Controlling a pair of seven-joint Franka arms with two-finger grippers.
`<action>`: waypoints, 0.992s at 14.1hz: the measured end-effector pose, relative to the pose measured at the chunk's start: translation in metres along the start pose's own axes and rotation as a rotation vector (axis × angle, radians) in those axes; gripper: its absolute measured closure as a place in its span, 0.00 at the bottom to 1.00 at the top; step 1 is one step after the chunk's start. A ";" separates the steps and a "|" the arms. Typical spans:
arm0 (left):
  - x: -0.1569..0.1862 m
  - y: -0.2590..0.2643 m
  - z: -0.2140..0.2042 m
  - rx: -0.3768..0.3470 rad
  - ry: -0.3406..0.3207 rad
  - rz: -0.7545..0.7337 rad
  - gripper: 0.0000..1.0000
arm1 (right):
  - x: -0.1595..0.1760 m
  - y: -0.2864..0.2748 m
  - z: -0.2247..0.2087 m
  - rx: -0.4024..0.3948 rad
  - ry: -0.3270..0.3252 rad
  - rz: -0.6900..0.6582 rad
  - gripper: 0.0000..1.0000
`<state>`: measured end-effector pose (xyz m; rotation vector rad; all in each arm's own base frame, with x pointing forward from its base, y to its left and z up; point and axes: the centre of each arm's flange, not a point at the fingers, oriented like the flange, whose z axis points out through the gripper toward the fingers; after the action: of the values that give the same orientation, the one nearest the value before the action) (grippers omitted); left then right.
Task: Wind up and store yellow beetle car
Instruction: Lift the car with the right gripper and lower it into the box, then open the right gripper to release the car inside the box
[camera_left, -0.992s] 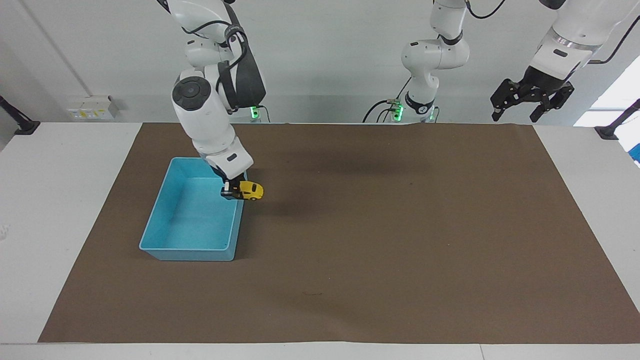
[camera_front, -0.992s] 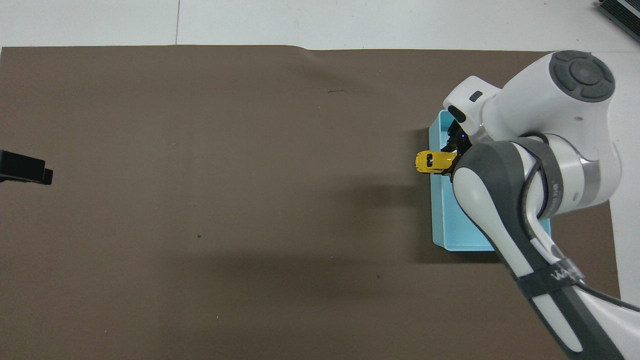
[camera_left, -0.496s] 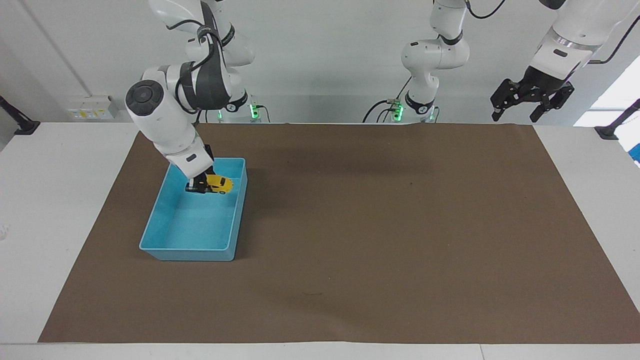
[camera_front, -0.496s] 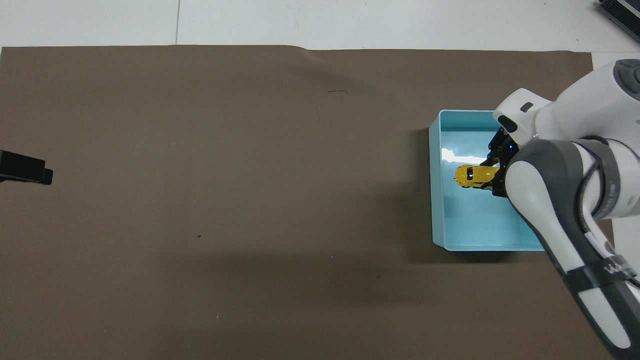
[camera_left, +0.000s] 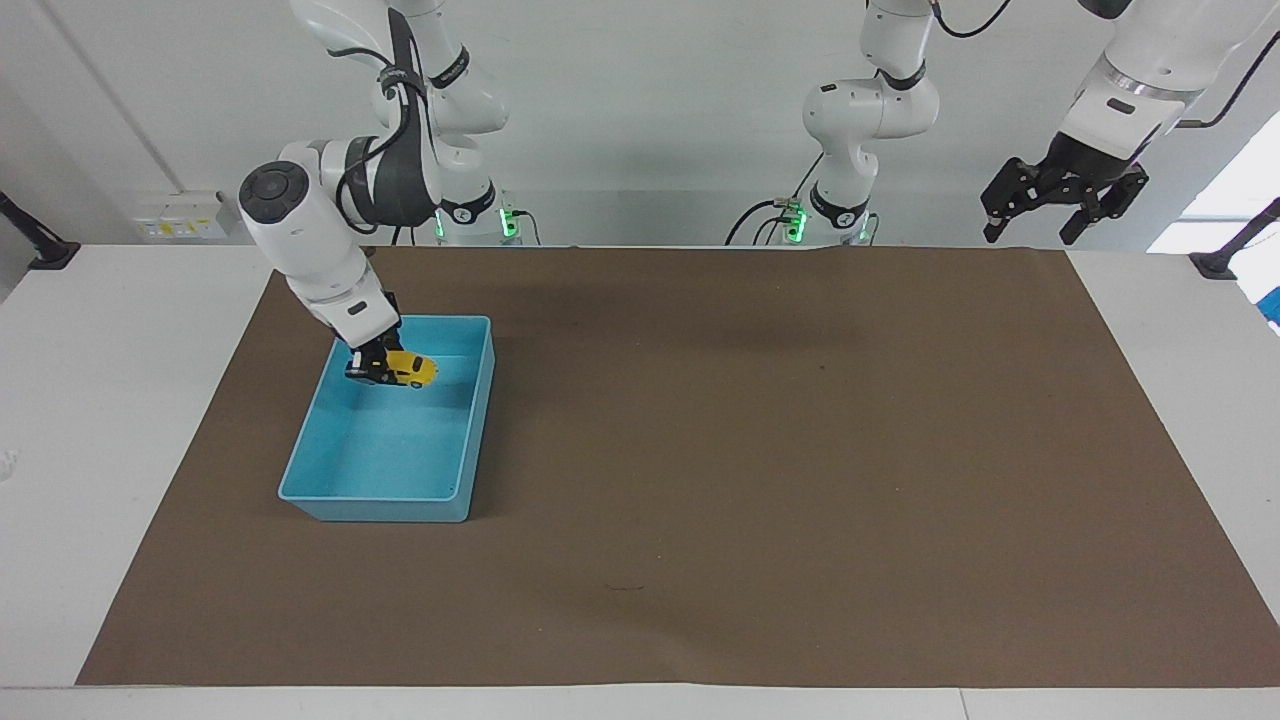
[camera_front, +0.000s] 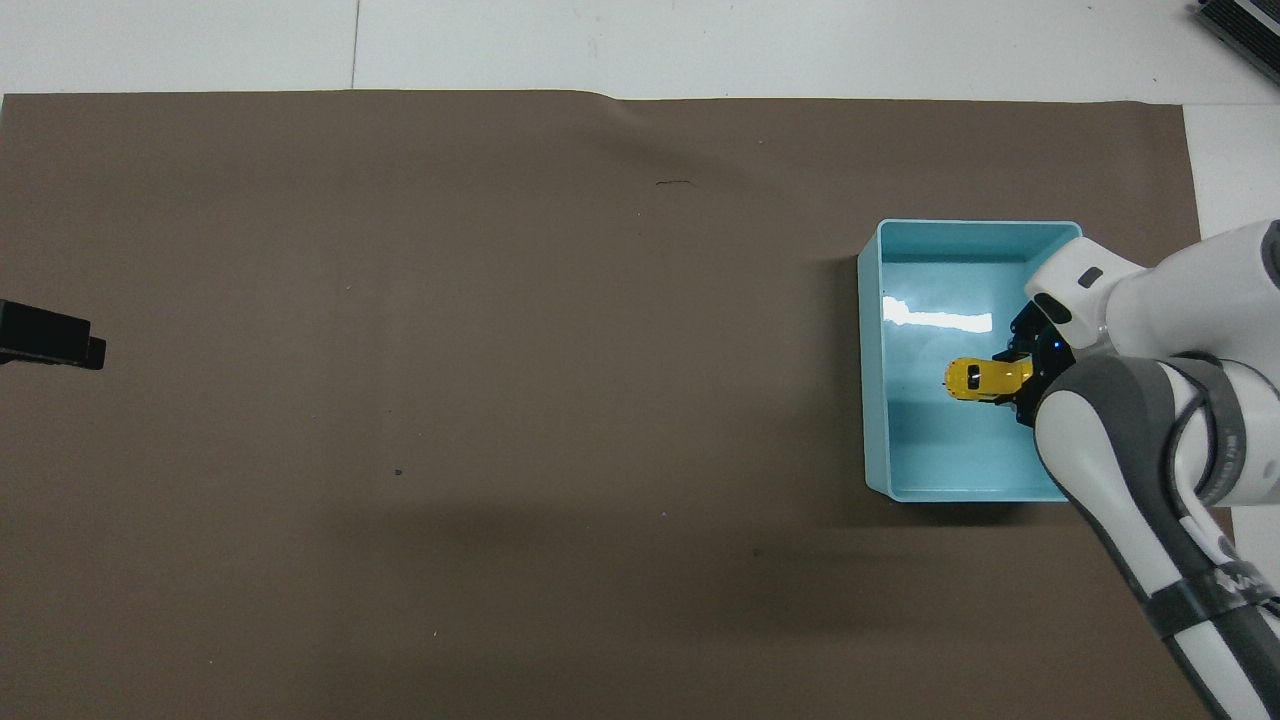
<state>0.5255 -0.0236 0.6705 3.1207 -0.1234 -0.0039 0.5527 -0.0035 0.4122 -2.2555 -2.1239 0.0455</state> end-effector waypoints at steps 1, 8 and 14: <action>0.000 0.000 0.000 0.000 0.000 0.000 0.00 | -0.001 0.000 0.007 -0.008 0.000 -0.014 0.55; 0.000 0.000 0.000 0.000 0.000 0.000 0.00 | -0.024 0.008 0.053 -0.038 0.001 -0.057 0.55; 0.000 0.000 0.000 0.000 0.000 0.000 0.00 | -0.020 0.013 0.104 -0.055 0.002 -0.082 0.55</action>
<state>0.5255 -0.0236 0.6705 3.1207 -0.1233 -0.0039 0.5594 -0.0230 0.3079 -2.1929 -2.2418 -0.0173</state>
